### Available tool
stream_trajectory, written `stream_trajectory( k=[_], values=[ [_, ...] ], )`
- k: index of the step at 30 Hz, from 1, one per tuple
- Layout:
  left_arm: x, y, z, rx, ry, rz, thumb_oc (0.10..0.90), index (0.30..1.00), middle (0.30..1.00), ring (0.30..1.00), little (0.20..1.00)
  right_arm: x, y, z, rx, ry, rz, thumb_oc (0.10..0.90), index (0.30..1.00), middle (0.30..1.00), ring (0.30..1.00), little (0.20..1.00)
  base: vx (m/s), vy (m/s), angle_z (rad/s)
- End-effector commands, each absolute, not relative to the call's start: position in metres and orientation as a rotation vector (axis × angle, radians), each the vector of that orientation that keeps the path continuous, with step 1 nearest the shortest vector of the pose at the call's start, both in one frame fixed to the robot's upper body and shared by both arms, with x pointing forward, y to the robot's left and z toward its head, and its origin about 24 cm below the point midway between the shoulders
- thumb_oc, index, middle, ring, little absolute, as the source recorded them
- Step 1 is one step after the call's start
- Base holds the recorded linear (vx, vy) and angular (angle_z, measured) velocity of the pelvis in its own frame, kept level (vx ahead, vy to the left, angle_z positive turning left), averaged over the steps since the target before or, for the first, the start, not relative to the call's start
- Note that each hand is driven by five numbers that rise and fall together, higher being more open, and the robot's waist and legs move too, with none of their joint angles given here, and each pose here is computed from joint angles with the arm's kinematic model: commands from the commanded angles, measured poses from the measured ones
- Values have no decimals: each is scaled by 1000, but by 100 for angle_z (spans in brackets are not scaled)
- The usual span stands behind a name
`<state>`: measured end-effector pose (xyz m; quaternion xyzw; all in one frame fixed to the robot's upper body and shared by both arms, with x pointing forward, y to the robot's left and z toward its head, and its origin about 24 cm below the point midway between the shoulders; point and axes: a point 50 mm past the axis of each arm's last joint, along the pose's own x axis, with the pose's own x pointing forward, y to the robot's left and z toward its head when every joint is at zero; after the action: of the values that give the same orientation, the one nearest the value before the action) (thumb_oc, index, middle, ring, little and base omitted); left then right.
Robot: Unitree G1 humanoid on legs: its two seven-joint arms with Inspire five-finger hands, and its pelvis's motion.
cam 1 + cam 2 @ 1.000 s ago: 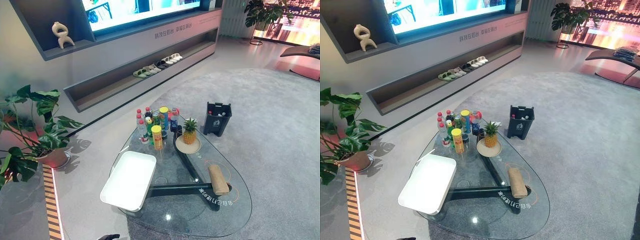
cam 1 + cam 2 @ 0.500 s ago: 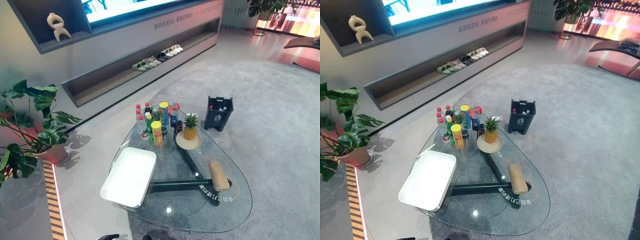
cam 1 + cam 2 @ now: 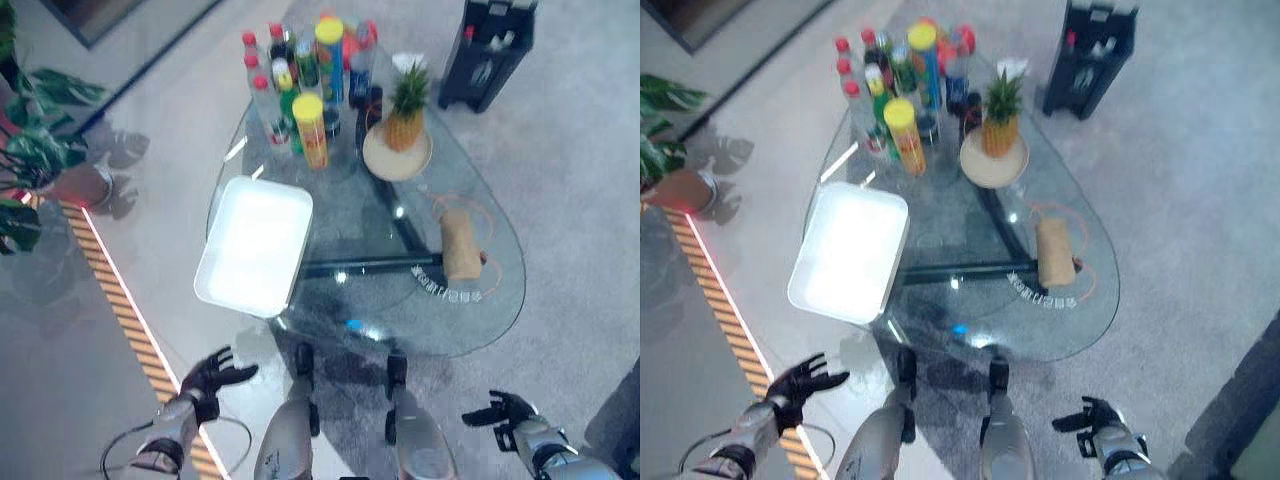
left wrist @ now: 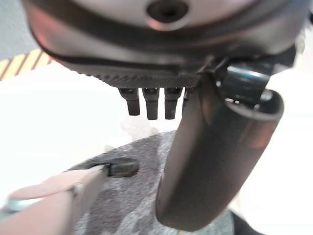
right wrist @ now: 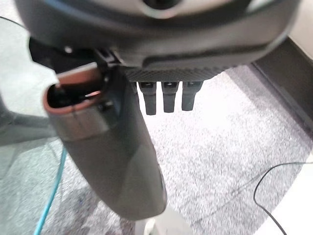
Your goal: Wipe the table with a cloth and put it in the basket.
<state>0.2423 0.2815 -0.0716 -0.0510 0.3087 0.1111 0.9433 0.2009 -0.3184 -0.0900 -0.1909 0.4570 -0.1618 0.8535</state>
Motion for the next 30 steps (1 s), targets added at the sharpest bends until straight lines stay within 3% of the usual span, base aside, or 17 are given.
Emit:
stream_trajectory(
  k=[1,4,13,30],
  values=[
    [249,307,-52,-109,534,294,800,900,900,900,900,199,-333,-82,-406,918,-432,800,900,900,900,900,-137,-24,3],
    [263,302,-42,-114,498,296,800,900,900,900,900,224,-328,-67,-399,812,-445,800,900,900,900,900,-115,-33,5],
    [266,304,-40,-112,500,339,800,900,900,900,900,251,-329,-44,-429,672,-496,800,900,900,900,900,-55,-20,2],
    [266,309,-38,-133,477,393,800,900,900,900,900,266,-333,-24,-463,545,-552,800,900,900,900,900,-6,-10,-1]
  ],
)
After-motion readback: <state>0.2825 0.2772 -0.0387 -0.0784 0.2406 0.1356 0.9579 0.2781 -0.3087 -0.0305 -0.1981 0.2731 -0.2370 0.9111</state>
